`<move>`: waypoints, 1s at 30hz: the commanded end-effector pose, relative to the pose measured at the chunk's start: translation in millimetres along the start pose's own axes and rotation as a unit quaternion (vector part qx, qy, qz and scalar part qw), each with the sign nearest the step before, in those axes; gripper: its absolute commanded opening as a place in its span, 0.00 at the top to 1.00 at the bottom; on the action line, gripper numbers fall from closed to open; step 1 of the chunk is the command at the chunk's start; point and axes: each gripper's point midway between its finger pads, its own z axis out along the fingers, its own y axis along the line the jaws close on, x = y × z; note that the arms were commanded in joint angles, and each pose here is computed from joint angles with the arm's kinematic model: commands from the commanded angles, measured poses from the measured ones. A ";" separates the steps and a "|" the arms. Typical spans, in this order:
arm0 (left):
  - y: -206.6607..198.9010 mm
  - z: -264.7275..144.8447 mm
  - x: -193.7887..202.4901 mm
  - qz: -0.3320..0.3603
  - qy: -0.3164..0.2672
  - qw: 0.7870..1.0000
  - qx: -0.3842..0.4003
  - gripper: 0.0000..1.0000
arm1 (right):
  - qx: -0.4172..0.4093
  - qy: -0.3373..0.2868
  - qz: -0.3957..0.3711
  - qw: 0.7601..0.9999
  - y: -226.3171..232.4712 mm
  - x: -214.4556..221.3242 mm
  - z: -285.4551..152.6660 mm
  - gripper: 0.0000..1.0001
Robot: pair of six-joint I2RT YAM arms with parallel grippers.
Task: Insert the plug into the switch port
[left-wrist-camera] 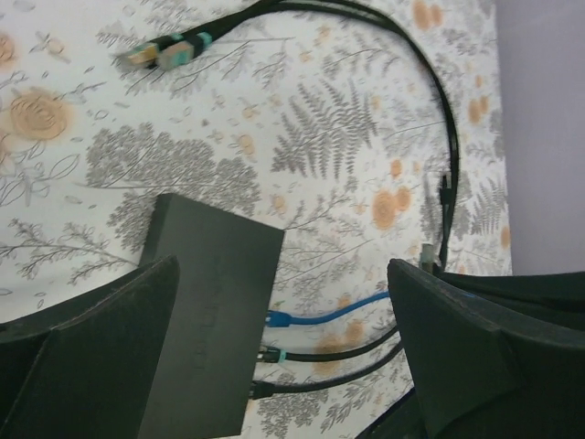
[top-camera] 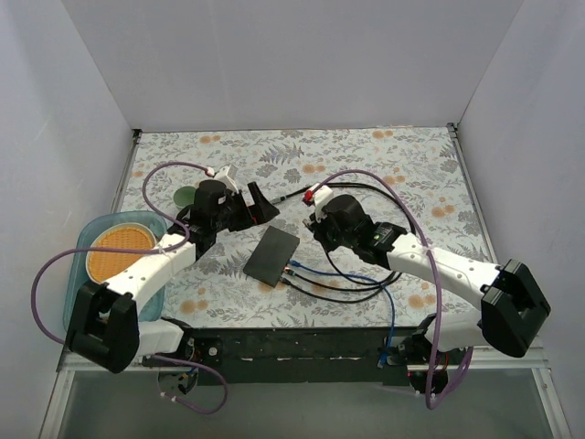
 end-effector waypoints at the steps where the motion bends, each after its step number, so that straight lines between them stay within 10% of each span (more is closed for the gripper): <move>1: 28.1 8.4 9.8 -0.015 0.035 0.999 -0.023 0.02 | 0.040 0.080 -0.037 0.995 -18.0 40.4 3.3 0.99; 30: 74.7 42.3 76.8 -0.060 0.122 0.991 0.001 0.14 | -0.043 0.196 -0.110 0.974 13.1 90.9 53.9 0.99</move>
